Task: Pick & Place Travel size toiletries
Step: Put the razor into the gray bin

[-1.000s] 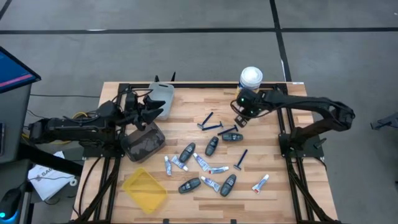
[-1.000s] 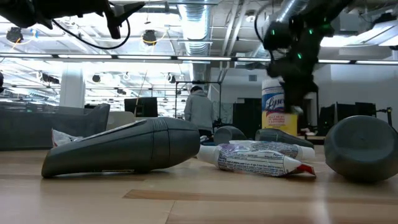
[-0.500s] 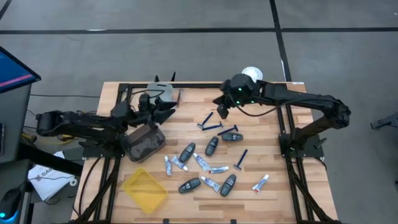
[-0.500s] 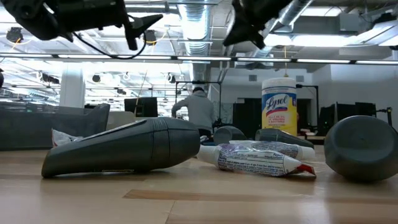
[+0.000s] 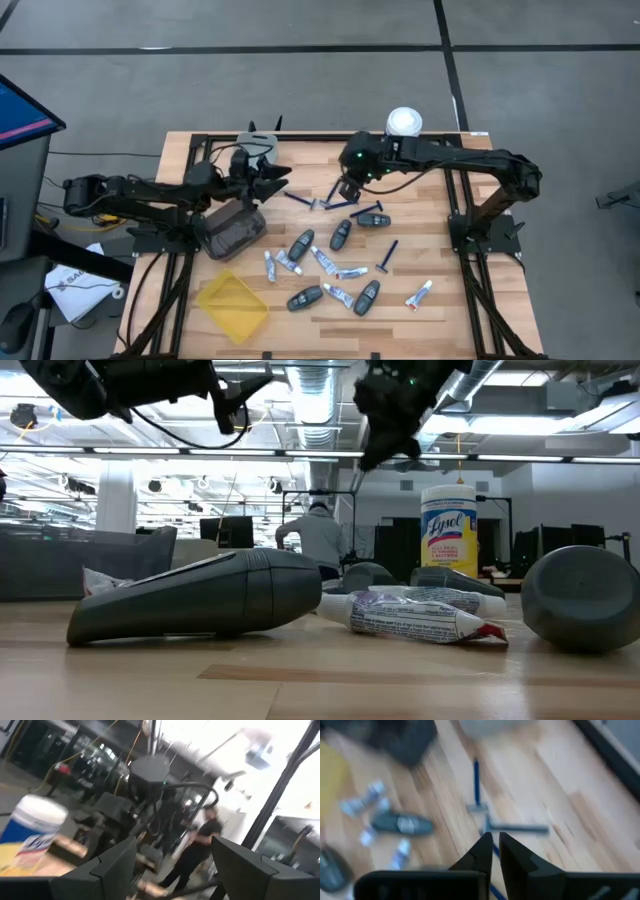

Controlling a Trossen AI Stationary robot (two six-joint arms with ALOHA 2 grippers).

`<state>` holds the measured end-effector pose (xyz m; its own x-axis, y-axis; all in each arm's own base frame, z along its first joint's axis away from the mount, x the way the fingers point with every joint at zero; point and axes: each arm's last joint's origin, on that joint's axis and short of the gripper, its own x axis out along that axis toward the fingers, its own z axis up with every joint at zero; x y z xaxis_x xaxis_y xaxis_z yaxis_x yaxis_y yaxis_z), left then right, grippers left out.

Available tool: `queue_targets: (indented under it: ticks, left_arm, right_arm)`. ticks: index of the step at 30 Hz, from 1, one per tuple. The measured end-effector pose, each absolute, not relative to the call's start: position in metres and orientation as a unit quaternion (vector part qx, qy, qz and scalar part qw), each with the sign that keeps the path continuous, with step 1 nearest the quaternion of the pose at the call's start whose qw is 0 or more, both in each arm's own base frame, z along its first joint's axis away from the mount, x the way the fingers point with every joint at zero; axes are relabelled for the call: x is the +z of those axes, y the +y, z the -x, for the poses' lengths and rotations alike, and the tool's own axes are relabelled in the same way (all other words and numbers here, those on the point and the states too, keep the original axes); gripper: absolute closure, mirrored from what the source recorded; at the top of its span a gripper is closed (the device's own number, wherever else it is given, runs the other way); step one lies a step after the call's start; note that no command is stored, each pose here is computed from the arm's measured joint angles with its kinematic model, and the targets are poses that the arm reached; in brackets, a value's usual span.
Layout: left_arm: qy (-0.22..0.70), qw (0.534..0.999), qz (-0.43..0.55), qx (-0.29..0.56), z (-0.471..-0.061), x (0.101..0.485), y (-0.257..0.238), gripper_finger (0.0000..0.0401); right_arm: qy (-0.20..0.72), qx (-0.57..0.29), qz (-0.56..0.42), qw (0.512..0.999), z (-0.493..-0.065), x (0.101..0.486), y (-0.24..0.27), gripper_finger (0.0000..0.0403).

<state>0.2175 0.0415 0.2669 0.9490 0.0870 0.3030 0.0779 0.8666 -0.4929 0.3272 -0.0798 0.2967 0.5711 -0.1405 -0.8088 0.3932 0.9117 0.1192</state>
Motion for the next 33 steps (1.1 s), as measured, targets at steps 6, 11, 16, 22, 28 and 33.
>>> queue_targets:
  ticks: [6,11,16,22,28,33]
  left_arm:
    - [-0.080,0.966,0.246,0.028,-0.222,0.255,0.042,0.0147]
    - [0.005,0.968,0.248,0.047,-0.226,0.244,0.041,0.0147]
    - [0.012,0.967,0.251,0.042,-0.226,0.244,0.039,0.0147]
    - [0.007,0.967,0.250,0.041,-0.225,0.246,0.039,0.0147]
    - [0.006,0.967,0.250,0.042,-0.225,0.246,0.039,0.0147]
    - [0.005,0.967,0.250,0.042,-0.225,0.246,0.039,0.0147]
  right_arm:
    - [0.504,-0.118,-0.077,0.852,-0.332,0.272,-0.085,0.0306]
    - [0.563,-0.081,-0.031,0.822,-0.342,0.239,-0.095,0.0232]
    - [0.617,-0.036,0.000,0.786,-0.351,0.200,-0.105,0.0187]
    - [0.666,0.010,0.003,0.746,-0.356,0.159,-0.112,0.0185]
    - [0.664,0.007,0.003,0.748,-0.362,0.141,-0.121,0.0192]
    - [0.655,0.021,0.023,0.755,-0.365,0.141,-0.118,0.0193]
